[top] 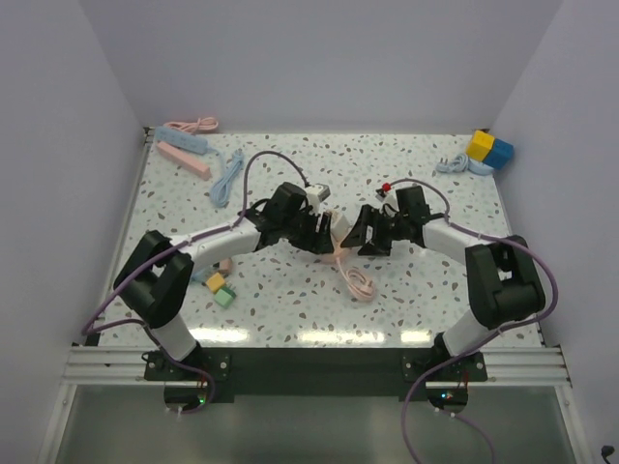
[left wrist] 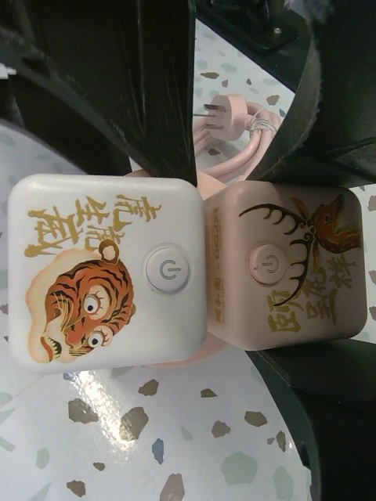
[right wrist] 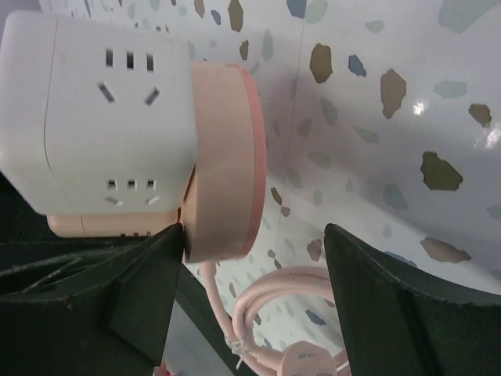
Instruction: Pull the plug off the socket
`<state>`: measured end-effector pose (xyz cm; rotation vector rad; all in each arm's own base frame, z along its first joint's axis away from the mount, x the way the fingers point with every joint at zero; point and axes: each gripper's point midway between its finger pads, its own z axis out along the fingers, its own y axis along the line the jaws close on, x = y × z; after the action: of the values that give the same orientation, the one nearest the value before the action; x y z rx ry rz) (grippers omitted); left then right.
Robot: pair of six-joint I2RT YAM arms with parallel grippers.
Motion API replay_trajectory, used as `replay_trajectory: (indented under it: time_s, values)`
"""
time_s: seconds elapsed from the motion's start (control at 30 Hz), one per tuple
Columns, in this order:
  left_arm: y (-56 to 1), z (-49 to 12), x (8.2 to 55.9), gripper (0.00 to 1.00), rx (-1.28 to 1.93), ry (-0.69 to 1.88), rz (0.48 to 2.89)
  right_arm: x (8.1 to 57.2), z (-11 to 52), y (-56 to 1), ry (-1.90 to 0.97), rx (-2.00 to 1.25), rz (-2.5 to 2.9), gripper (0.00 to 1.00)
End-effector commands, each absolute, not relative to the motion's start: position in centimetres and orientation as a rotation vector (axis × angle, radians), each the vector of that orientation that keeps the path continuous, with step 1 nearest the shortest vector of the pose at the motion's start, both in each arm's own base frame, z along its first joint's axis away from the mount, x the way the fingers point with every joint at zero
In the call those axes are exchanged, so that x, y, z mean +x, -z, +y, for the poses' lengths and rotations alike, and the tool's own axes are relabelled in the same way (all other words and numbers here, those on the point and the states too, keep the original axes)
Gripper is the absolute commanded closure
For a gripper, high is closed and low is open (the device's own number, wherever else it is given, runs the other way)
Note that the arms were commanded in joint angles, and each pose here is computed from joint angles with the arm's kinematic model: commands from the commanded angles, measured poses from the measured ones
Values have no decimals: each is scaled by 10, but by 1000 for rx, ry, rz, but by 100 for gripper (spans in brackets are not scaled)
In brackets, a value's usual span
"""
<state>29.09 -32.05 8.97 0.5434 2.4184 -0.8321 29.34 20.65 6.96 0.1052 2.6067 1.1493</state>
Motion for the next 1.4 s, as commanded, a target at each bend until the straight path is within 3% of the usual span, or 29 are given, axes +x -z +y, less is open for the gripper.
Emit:
replay_trajectory:
  time_s: [0.0,0.17,0.23,0.3,0.37,0.4,0.5,0.57,0.87,1.2,1.37]
  values:
    - [-164,-352,298,100,566,1047,2162,311,222,-92,-1259,33,2514,25]
    - [-169,-350,296,100,565,1051,2148,316,227,-91,-1303,83,2514,27]
    - [-178,-351,298,100,548,1059,2111,316,228,-86,-1297,98,2538,35]
    - [-182,-349,300,100,522,1054,2096,315,231,-84,-1318,93,2540,47]
    - [-192,-348,304,100,495,1049,2057,313,234,-82,-1345,124,2545,53]
    - [-193,-347,305,100,471,1051,2055,311,237,-83,-1370,138,2544,63]
    - [-202,-347,310,100,423,1059,2013,315,239,-81,-1382,176,2532,79]
    - [-204,-344,315,100,392,1043,2006,318,237,-77,-1346,203,2543,100]
    - [-215,-313,336,100,326,974,2085,327,188,-68,-839,161,2630,100]
    - [-275,-298,342,100,348,1026,2020,340,167,-112,-666,100,2530,100]
    - [-275,-275,336,100,255,1083,1943,347,149,-121,-538,179,2509,100]
